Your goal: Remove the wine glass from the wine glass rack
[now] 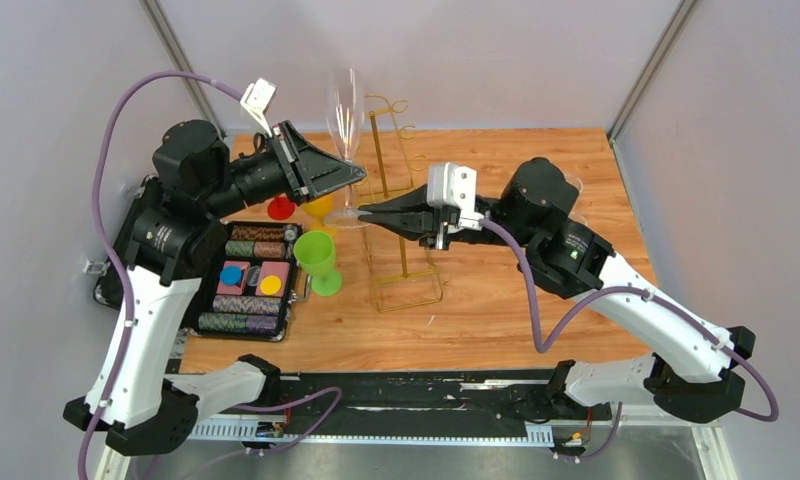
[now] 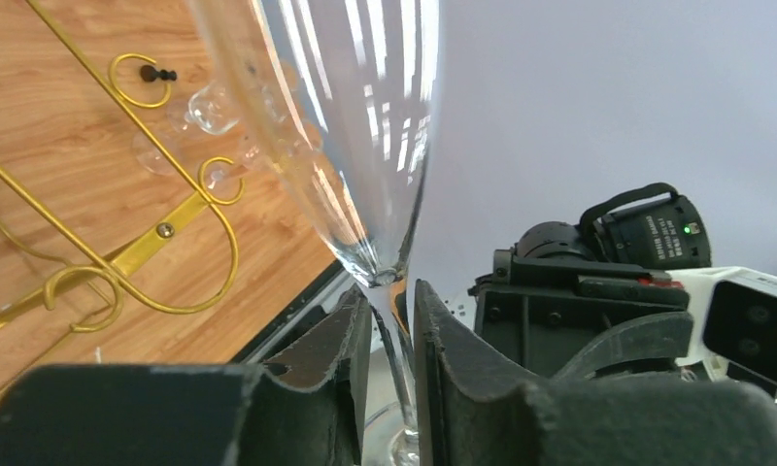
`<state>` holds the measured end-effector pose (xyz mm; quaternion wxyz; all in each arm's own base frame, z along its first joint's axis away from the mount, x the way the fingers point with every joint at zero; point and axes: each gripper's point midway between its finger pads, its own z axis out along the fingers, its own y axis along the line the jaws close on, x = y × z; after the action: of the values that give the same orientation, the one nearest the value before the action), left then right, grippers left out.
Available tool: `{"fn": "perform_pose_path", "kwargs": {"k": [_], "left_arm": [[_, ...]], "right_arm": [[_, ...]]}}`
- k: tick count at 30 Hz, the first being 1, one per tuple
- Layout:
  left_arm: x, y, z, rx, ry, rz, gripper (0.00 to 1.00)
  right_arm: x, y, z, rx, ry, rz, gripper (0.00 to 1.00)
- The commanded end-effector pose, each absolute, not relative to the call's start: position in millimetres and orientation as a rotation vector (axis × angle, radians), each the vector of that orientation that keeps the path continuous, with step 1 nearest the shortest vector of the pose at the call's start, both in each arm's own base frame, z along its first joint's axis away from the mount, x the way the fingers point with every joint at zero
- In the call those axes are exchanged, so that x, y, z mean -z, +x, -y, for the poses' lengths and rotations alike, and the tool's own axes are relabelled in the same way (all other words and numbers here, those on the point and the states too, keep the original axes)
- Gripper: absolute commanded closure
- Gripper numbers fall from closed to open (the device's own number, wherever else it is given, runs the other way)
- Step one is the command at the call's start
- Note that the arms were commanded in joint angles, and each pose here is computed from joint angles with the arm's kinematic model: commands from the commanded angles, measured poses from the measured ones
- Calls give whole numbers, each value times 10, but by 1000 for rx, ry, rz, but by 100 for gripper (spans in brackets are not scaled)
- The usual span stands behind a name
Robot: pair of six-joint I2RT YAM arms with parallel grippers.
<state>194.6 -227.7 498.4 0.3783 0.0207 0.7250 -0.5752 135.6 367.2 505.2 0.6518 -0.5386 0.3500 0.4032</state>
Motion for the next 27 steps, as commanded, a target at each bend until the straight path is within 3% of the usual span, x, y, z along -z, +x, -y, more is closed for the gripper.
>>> {"fn": "perform_pose_path", "kwargs": {"k": [1,7,8,11,15,27], "left_arm": [[-5145,1846,2312,1519,147,-1777,78],[-5159,1806,2318,1519,192,-1763,100],[-5156,1803,2317,1513,203,-1760,100],[-5130,1789,2315,1499,229,-1763,100],[-5014,1787,2306,1433,310,-1781,100],[-4521,1614,2276,1304,642,-1849,100]], "right_arm": [[-5254,1324,-3572,-856,-1180,-714,100],[-5243,1281,-3510,-855,-1175,-714,100],[-5244,1269,-3485,-857,-1172,-718,96],[-5208,1233,-3408,-863,-1173,-742,63],[-5182,1209,-3253,-862,-1150,-800,45],[-5002,1365,-3066,-829,-1116,-1109,38]]}}
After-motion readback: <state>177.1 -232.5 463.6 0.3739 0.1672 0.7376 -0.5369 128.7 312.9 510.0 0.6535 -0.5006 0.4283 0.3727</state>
